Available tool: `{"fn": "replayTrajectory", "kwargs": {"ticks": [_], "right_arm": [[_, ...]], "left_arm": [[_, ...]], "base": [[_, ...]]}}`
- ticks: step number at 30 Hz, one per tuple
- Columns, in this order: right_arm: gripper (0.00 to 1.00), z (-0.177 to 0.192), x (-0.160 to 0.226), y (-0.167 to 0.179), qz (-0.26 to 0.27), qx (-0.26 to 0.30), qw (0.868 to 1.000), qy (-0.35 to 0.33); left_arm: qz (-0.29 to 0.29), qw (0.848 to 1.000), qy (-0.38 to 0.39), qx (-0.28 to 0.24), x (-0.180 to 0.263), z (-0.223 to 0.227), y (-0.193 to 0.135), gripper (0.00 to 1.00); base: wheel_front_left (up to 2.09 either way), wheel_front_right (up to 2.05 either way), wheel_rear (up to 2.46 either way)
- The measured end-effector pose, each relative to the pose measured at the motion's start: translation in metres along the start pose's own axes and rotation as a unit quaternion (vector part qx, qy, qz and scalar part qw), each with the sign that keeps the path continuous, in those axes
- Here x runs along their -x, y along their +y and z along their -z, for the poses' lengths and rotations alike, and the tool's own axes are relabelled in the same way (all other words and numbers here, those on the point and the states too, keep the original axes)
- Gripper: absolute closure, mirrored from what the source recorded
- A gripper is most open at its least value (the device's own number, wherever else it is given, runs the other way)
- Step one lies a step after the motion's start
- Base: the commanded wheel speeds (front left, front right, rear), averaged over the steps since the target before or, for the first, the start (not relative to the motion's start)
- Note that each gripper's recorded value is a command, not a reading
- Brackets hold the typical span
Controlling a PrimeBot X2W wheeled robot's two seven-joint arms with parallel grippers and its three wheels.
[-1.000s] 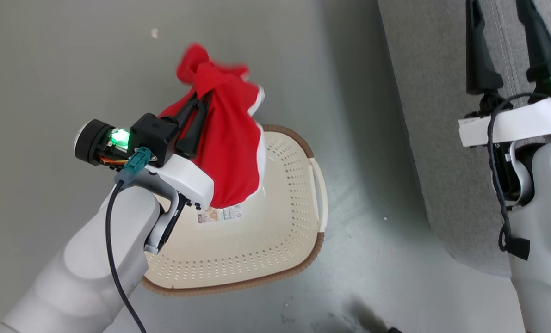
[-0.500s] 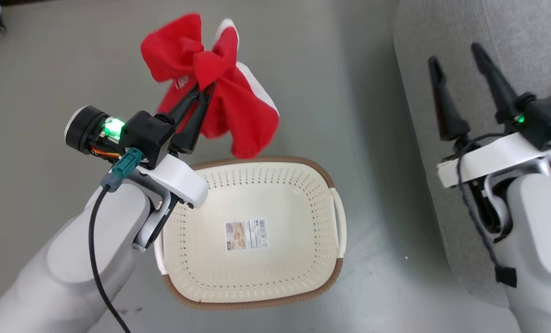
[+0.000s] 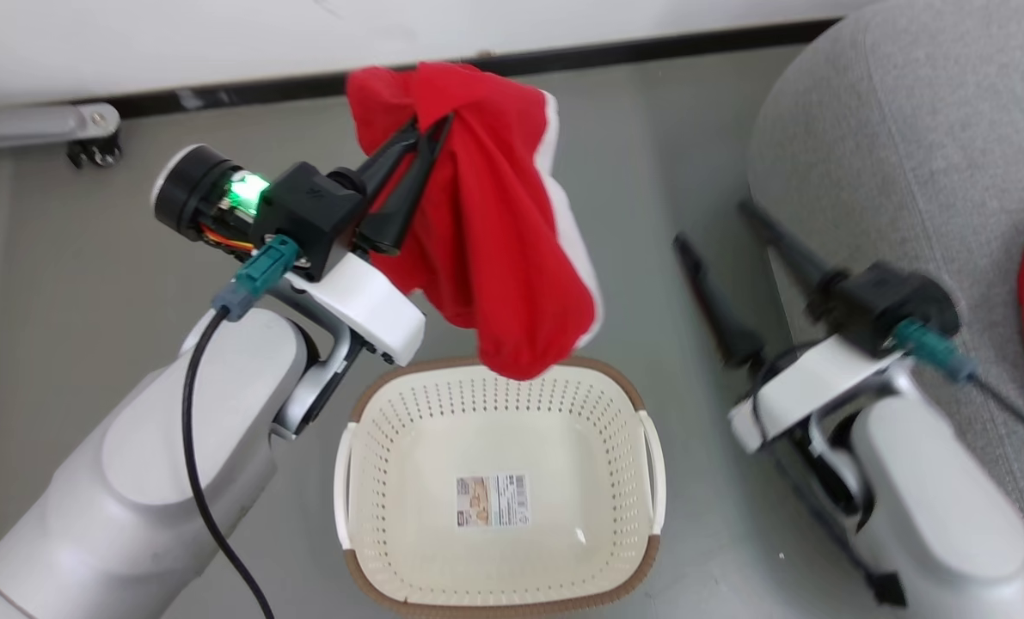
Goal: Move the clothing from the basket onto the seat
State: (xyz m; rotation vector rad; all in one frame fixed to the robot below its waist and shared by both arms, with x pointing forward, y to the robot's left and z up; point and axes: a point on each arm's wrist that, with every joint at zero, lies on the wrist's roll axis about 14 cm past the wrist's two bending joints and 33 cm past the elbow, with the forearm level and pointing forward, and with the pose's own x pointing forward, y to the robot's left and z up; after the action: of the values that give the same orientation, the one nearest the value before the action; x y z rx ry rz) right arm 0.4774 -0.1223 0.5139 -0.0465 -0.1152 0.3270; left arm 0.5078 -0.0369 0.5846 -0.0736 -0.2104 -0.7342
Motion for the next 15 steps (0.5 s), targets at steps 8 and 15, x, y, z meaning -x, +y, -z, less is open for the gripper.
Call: {"fn": "replayTrajectory", "kwargs": {"ticks": [8, 15], "right_arm": [[0.00, -0.003, 0.018, 0.063, -0.075, -0.048, 0.996, 0.008], [0.00, -0.022, 0.025, 0.082, -0.103, -0.054, 0.993, -0.006]], "left_arm": [[0.005, 1.000, -0.013, -0.014, 0.007, -0.038, -0.014, 1.00], [0.018, 0.999, -0.023, -0.024, 0.013, -0.068, -0.032, 1.00]], "base": [[0.00, 0.00, 0.00], [0.00, 0.00, 0.00]]}}
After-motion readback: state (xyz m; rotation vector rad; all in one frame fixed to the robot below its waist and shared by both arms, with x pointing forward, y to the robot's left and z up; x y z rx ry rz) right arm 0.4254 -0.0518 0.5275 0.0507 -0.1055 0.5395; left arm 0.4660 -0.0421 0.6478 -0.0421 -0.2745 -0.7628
